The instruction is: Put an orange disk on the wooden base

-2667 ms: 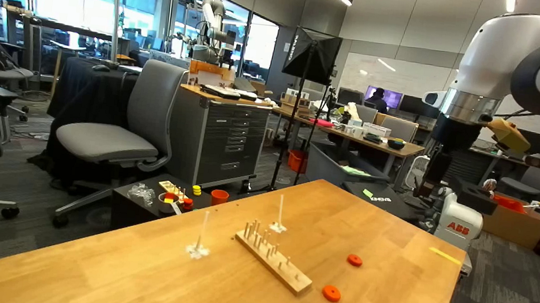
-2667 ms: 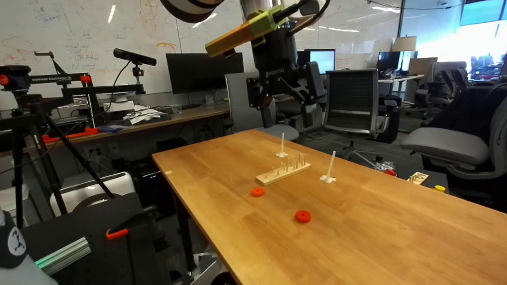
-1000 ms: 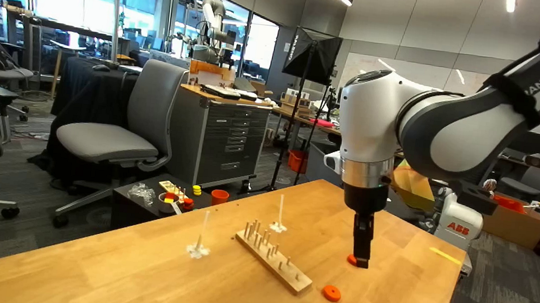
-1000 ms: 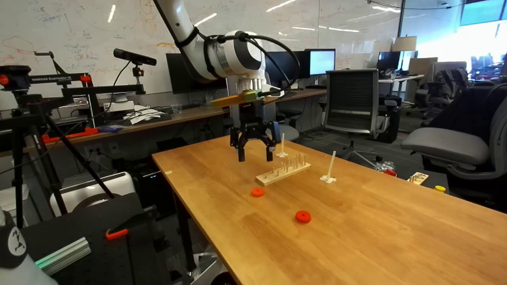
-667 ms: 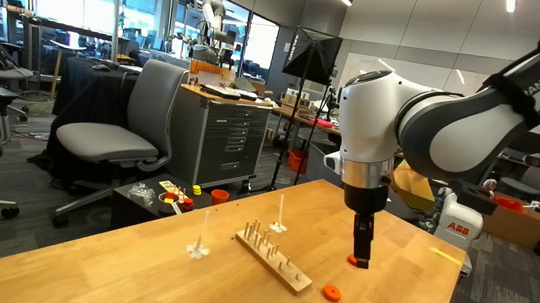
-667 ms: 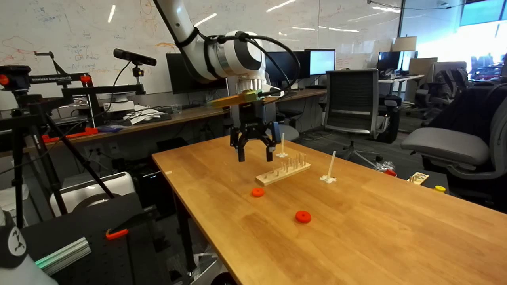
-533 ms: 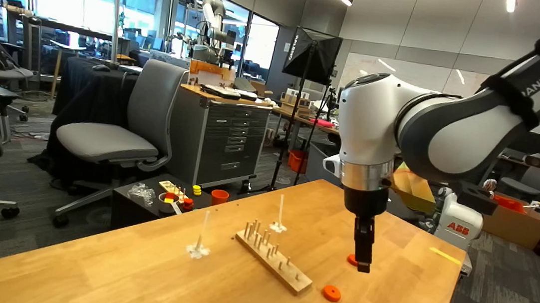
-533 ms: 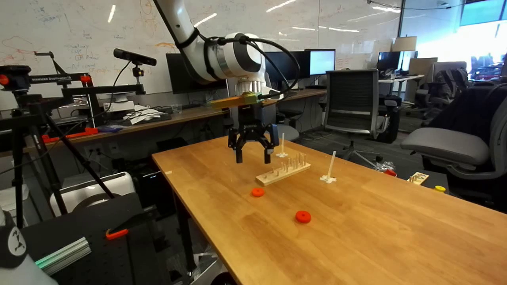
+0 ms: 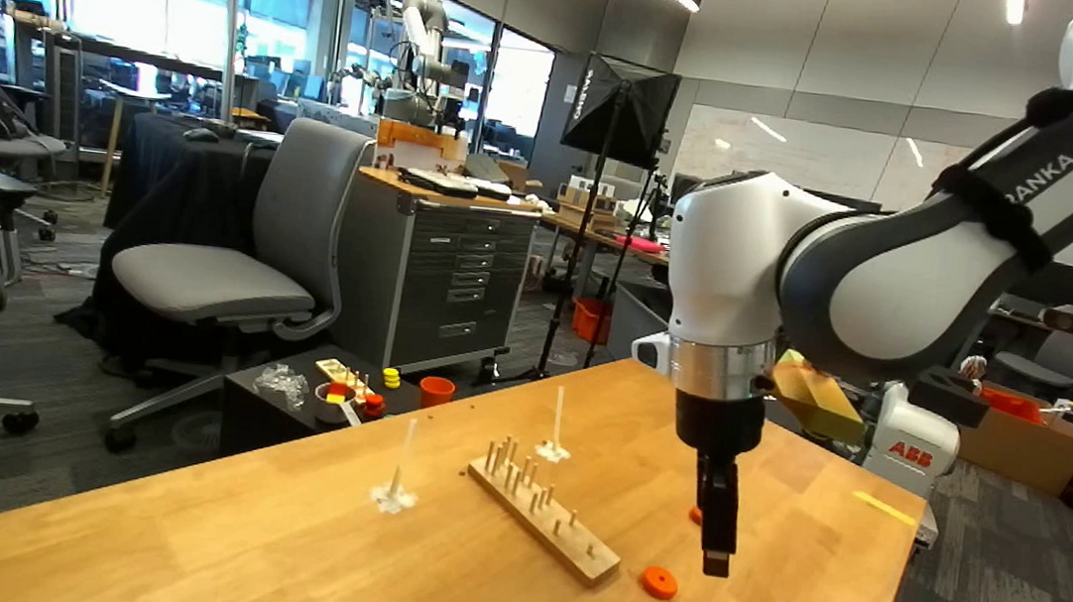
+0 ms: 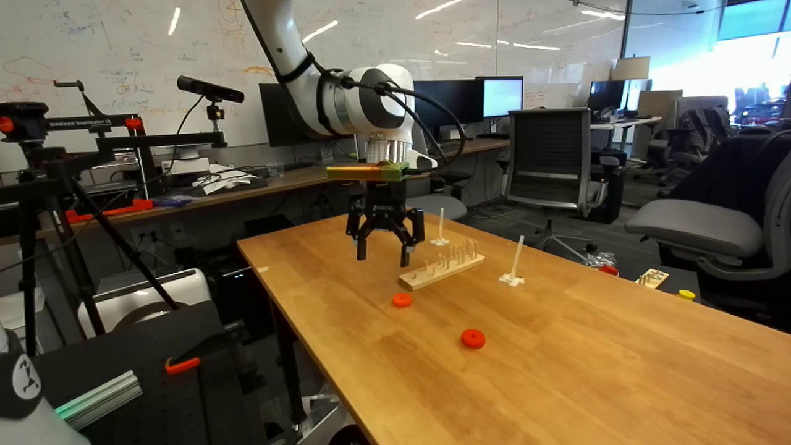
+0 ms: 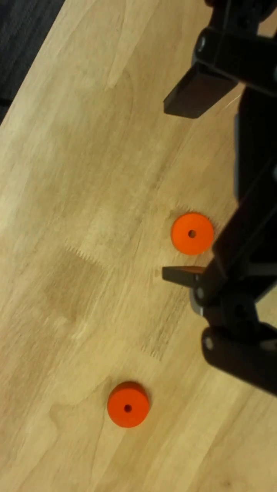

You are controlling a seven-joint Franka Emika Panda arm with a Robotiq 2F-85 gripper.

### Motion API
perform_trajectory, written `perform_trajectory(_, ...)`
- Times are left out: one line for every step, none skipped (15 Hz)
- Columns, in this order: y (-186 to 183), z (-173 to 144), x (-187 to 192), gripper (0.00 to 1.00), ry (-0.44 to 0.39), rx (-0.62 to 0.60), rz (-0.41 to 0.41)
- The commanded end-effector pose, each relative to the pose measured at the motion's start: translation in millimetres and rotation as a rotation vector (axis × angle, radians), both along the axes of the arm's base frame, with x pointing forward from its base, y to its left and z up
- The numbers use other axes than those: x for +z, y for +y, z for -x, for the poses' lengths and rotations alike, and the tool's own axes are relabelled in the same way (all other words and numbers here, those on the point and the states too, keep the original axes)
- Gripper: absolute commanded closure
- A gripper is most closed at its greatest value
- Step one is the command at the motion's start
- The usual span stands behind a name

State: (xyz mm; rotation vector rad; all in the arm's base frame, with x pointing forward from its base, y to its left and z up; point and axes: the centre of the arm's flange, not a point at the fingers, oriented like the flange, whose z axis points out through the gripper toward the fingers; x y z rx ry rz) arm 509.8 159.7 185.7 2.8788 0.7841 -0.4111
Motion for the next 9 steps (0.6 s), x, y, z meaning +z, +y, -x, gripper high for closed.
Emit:
perform_trajectory(1.2,-12.1,-10.8,0.0,-0.035,-0.048,-0.077)
perform_trajectory(3.3,-15.9,-14.8,0.0,-0.036,-0.06,-0.087)
perform_trajectory(6.6,-19.8,-20.9,0.0,-0.039,-0.075,-0.095)
perform_trajectory(9.1,-22.2,-26.2,0.0,-0.042,-0.086,-0.105)
perform_trajectory(11.8,-25.3,-30.9,0.0,-0.044,-0.096,-0.11)
perform_trajectory(13.8,-28.1,-35.3,0.0,-0.05,-0.107,-0.115)
perform_trajectory(15.0,-30.7,-38.5,0.0,-0.056,-0.116,-0.121)
perform_trajectory(15.6,-33.0,-40.9,0.0,-0.063,-0.125,-0.126)
perform_trajectory(15.5,-35.5,-42.5,0.0,-0.064,-0.132,-0.134)
